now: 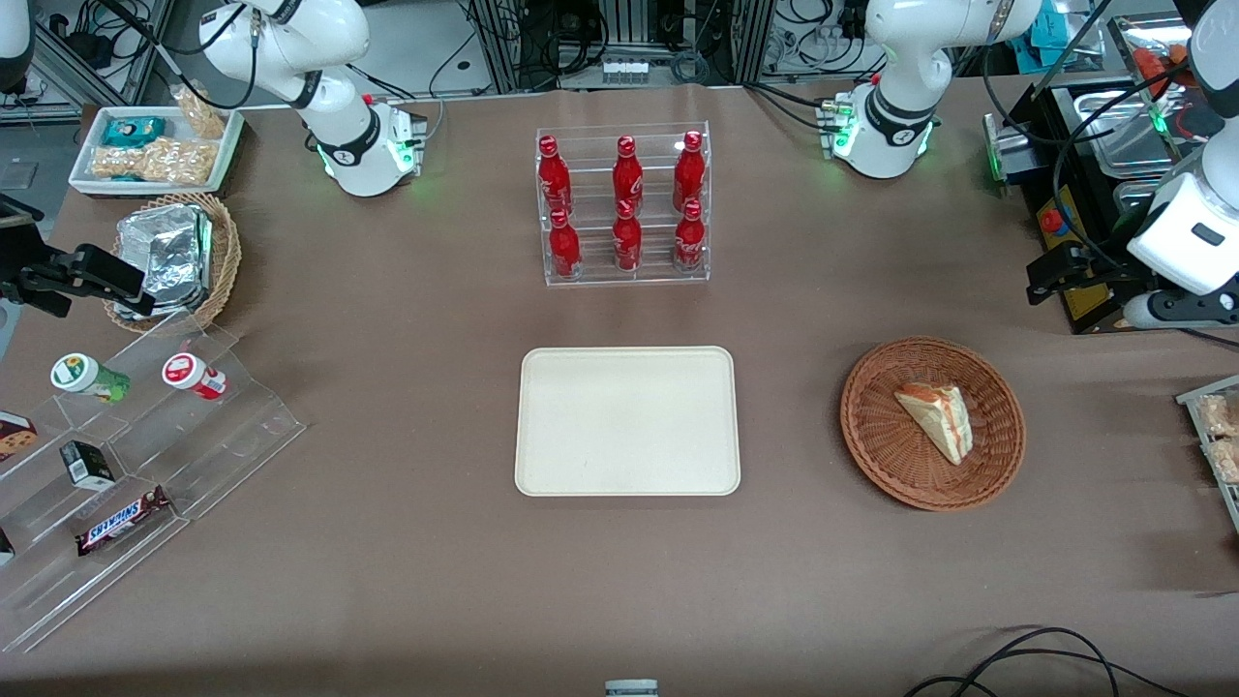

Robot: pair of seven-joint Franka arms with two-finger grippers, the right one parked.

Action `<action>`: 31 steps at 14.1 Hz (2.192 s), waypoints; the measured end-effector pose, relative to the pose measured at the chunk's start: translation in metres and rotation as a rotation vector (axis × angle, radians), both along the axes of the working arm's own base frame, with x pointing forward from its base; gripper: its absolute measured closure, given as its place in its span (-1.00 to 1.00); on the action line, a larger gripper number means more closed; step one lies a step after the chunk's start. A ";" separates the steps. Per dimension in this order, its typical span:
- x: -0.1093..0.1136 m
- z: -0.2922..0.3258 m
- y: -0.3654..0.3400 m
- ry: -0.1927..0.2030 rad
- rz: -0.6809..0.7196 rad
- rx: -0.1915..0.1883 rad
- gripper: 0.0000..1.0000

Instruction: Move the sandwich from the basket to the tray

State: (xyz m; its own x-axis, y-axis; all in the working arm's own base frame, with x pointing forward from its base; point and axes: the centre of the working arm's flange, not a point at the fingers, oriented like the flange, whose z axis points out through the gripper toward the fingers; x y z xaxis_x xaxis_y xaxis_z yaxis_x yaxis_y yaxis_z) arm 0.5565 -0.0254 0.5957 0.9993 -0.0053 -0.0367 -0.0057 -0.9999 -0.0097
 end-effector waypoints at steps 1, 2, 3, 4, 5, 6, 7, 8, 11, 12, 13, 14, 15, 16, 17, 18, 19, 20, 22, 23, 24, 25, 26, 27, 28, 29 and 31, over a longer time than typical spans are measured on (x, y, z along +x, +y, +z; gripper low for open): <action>0.001 -0.001 0.000 0.002 0.000 0.000 -1.00; 0.001 -0.002 0.000 0.007 -0.001 0.000 -1.00; 0.001 -0.003 0.000 0.015 -0.001 0.000 -1.00; 0.001 -0.003 0.000 0.026 -0.001 0.000 -1.00; 0.000 -0.004 0.000 0.031 -0.001 0.001 -1.00; 0.000 -0.005 0.000 0.034 -0.001 0.001 -1.00; 0.000 -0.006 0.000 0.039 -0.001 0.001 -1.00; 0.000 -0.007 0.000 0.047 -0.001 0.001 -1.00; -0.002 -0.016 -0.002 0.092 -0.004 0.003 -1.00; -0.002 -0.019 -0.002 0.100 -0.005 0.003 -1.00; -0.002 -0.024 -0.002 0.110 -0.005 0.003 -1.00; -0.001 -0.032 -0.002 0.124 -0.005 0.004 -1.00; 0.002 -0.043 -0.002 0.142 -0.005 0.004 -1.00; 0.008 -0.058 -0.002 0.158 -0.005 0.003 -1.00; 0.016 -0.076 -0.002 0.166 -0.005 0.001 -1.00; 0.025 -0.098 -0.001 0.166 -0.004 -0.001 -1.00; 0.033 -0.124 -0.001 0.159 -0.004 -0.004 -1.00; 0.039 -0.149 -0.001 0.146 0.000 -0.006 -1.00; 0.041 -0.199 0.001 0.100 0.028 -0.008 -1.00; 0.038 -0.220 0.001 0.075 0.059 -0.007 -1.00; 0.034 -0.238 0.001 0.050 0.101 -0.007 -1.00; 0.030 -0.251 0.001 0.025 0.160 -0.007 -1.00; 0.026 -0.262 0.002 0.004 0.244 -0.007 -1.00; 0.023 -0.271 0.002 -0.004 0.355 -0.005 -1.00; 0.022 -0.280 0.002 -0.003 0.479 0.000 -1.00; 0.023 -0.289 0.002 -0.004 0.591 0.002 -1.00; 0.027 -0.313 0.002 -0.006 0.716 0.002 -0.99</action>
State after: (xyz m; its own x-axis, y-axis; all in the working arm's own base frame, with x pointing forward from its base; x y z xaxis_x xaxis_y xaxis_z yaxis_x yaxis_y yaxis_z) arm 0.5838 -0.0237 0.2831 0.7575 0.6521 -0.0308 0.6521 -0.7580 -0.0098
